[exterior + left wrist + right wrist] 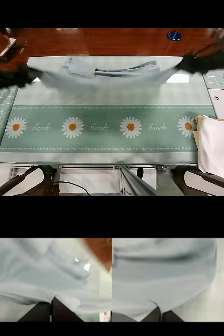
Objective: Fold the shirts.
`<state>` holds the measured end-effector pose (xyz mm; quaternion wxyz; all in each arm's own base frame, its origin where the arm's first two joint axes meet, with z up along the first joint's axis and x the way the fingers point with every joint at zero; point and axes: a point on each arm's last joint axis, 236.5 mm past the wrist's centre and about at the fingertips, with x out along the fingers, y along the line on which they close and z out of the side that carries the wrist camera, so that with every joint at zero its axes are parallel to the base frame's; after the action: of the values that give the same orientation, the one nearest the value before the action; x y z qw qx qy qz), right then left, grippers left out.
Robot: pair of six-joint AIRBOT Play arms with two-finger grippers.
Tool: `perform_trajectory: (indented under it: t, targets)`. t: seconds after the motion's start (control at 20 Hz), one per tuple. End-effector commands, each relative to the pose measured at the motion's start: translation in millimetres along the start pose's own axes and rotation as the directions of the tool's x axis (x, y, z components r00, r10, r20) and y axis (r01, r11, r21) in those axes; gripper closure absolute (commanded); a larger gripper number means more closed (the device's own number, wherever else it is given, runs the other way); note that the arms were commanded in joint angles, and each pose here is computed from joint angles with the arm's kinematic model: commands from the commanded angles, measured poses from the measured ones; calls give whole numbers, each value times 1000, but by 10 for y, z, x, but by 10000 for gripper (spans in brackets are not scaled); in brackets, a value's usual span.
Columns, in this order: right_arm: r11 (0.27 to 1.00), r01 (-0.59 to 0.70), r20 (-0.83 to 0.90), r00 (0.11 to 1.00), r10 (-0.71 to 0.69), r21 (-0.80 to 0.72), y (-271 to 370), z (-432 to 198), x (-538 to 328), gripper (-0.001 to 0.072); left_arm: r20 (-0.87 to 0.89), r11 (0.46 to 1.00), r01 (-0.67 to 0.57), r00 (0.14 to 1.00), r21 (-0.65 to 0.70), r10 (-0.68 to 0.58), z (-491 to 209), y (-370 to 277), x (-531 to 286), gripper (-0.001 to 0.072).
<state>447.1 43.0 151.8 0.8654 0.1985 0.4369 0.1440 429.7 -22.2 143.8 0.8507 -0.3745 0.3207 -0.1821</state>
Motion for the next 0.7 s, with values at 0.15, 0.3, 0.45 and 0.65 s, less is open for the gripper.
perform_trajectory:
  t: [0.15, 0.3, 0.45, 0.65]
  targets:
    - [931, 272, 531, 840, -107, -243, 1011, 900, -2479, 690, 578, 856, -247, 813, 454, -72, 1389, -2113, -1870, 687]
    - [908, 321, 633, 770, -84, -269, 1346, 528, -3193, 690, 696, 763, -434, 717, 478, -29, 1192, -2468, -2577, 687]
    - [889, 364, 678, 730, -88, -277, 1501, 128, -3630, 690, 760, 662, -585, 649, 469, 36, 849, -2571, -3035, 687]
    - [880, 407, 642, 748, -168, -244, 1356, -330, -3711, 690, 748, 583, -638, 659, 503, 76, 484, -2532, -3165, 687]
